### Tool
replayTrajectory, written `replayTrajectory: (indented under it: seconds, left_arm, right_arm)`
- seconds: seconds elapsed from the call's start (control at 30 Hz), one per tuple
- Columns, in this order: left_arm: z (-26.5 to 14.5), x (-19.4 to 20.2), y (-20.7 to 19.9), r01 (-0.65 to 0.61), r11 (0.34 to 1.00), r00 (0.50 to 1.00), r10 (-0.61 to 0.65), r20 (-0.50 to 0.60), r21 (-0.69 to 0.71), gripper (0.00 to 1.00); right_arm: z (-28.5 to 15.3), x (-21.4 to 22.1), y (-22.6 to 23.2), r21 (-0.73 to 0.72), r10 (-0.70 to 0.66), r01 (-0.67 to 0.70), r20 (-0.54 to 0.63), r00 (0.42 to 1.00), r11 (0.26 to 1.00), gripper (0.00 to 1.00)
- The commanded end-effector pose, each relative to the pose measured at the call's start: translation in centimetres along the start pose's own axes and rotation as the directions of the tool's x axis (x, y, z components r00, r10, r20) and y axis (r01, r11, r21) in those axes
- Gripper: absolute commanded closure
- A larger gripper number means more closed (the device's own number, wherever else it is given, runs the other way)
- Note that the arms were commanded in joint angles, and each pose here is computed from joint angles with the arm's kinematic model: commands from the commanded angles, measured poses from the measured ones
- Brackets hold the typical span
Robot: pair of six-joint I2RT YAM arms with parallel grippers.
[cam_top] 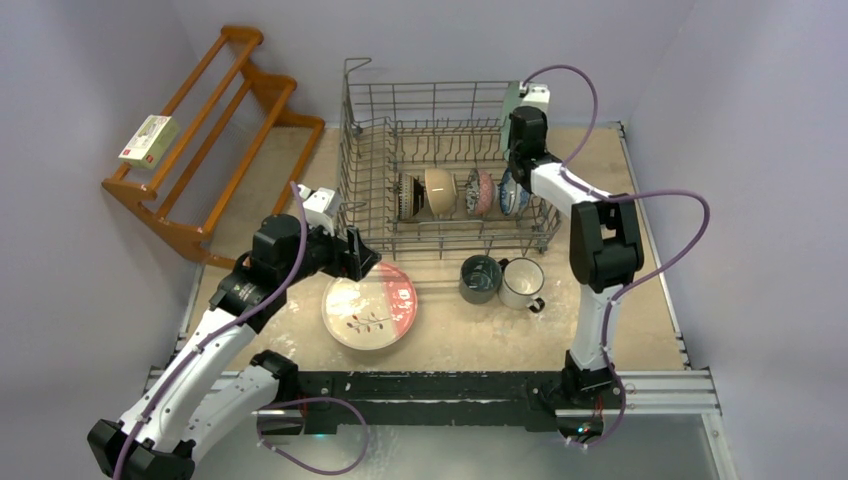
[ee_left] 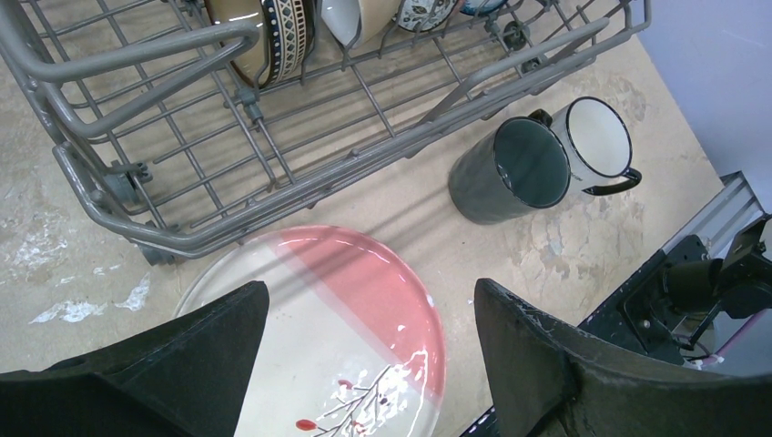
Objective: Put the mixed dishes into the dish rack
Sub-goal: Insert the plate into the dish rack, then pick up the plate at the center of the board.
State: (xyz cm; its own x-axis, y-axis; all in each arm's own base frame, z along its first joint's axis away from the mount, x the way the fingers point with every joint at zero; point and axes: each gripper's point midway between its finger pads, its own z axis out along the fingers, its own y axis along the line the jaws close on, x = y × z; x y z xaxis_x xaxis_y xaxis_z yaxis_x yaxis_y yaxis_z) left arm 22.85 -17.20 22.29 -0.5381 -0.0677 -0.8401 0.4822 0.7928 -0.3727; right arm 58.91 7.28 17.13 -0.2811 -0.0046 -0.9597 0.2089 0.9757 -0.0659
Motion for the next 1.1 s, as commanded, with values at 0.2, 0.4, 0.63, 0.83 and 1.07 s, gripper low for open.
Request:
replayTrajectory:
  seconds: [0.2, 0.4, 0.63, 0.83, 1.07]
  left_arm:
    - [0.1, -0.2, 0.1, -0.018, 1.0, 1.0, 0.018, 0.007, -0.004, 0.19]
    - [0.1, -0.2, 0.2, -0.017, 1.0, 1.0, 0.017, 0.006, -0.006, 0.19]
    - [0.1, -0.2, 0.2, -0.017, 1.0, 1.0, 0.018, 0.009, -0.011, 0.19]
    - [0.1, -0.2, 0.4, -0.015, 1.0, 1.0, 0.015, 0.007, -0.021, 0.19]
    - [0.2, -0.1, 0.7, -0.011, 0.999, 1.0, 0.011, 0.006, -0.034, 0.19]
  right_arm:
    - [-0.5, -4.2, 0.8, -0.014, 0.106, -0.105, 0.081, 0.991, 0.994, 0.54]
    - [-1.1, -5.1, -0.1, 0.022, 0.116, -0.119, 0.093, 0.989, 0.993, 0.34]
    - [-3.1, -8.8, -1.1, 0.029, 0.16, -0.167, 0.158, 0.974, 0.986, 0.24]
    - [-5.9, -11.4, -1.5, -0.026, 0.238, -0.238, 0.192, 0.952, 0.971, 0.19]
    - [-9.7, -12.2, 0.4, -0.21, 0.327, -0.295, 0.139, 0.935, 0.932, 0.19]
